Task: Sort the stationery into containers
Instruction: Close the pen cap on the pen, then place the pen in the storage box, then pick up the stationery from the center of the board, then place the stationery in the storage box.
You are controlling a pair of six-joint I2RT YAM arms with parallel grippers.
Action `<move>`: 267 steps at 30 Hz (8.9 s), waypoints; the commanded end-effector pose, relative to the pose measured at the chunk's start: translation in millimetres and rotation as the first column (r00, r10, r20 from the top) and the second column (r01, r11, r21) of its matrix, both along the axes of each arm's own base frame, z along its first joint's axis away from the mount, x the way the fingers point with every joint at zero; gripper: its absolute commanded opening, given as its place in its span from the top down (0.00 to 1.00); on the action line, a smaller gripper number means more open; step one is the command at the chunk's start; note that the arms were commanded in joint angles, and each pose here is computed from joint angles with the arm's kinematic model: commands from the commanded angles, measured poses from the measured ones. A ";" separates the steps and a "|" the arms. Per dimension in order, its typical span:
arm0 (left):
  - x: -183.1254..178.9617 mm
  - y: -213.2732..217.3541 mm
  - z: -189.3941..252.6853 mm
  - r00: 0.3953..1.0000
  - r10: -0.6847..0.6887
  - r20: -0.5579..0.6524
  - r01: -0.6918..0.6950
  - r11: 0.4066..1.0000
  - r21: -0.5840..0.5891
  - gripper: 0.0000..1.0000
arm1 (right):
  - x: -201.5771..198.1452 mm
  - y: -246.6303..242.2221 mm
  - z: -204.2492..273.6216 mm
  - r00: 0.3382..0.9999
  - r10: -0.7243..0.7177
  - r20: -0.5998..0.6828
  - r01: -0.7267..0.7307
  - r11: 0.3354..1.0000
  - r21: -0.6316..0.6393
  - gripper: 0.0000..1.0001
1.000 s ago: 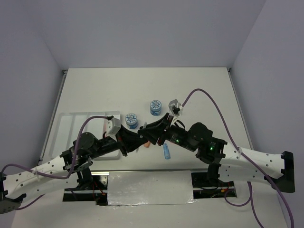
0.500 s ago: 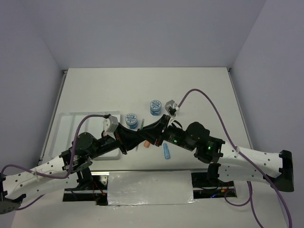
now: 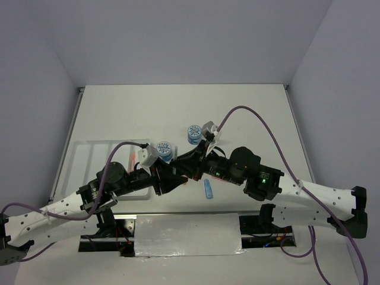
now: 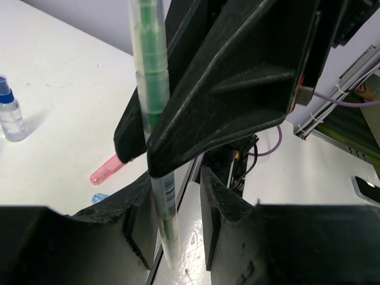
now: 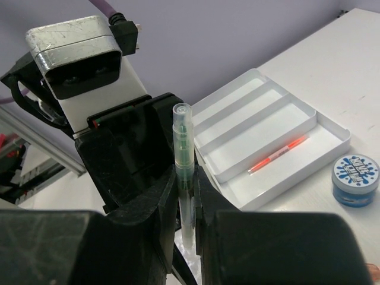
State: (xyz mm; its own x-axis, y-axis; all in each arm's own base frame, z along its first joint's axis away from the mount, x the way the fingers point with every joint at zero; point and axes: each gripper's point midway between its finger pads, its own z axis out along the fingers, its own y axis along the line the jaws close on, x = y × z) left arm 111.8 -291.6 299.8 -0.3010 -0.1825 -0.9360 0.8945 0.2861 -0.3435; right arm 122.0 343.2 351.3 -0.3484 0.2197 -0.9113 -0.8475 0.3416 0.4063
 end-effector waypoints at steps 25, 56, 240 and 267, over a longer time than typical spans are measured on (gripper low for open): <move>4.3 15.6 35.7 0.996 0.064 0.067 -0.062 0.997 -0.039 0.73 | -7.2 -1.7 -5.9 0.995 0.059 0.079 -0.046 0.987 -0.154 1.00; -15.5 5.3 25.6 0.993 -0.070 0.099 0.071 0.997 -0.014 1.00 | -13.2 -13.3 44.0 0.990 0.050 0.129 -0.051 0.999 0.004 0.39; 226.8 290.6 -97.3 -0.051 0.998 -0.038 -0.686 -0.007 0.727 1.00 | 31.4 -188.4 -8.3 0.868 -0.495 0.042 0.497 0.863 -0.087 0.00; 224.4 306.0 -178.5 -0.086 0.987 -0.139 -0.589 0.063 0.806 0.44 | 31.2 -180.6 -9.6 0.879 -0.474 0.047 0.476 0.875 -0.092 0.00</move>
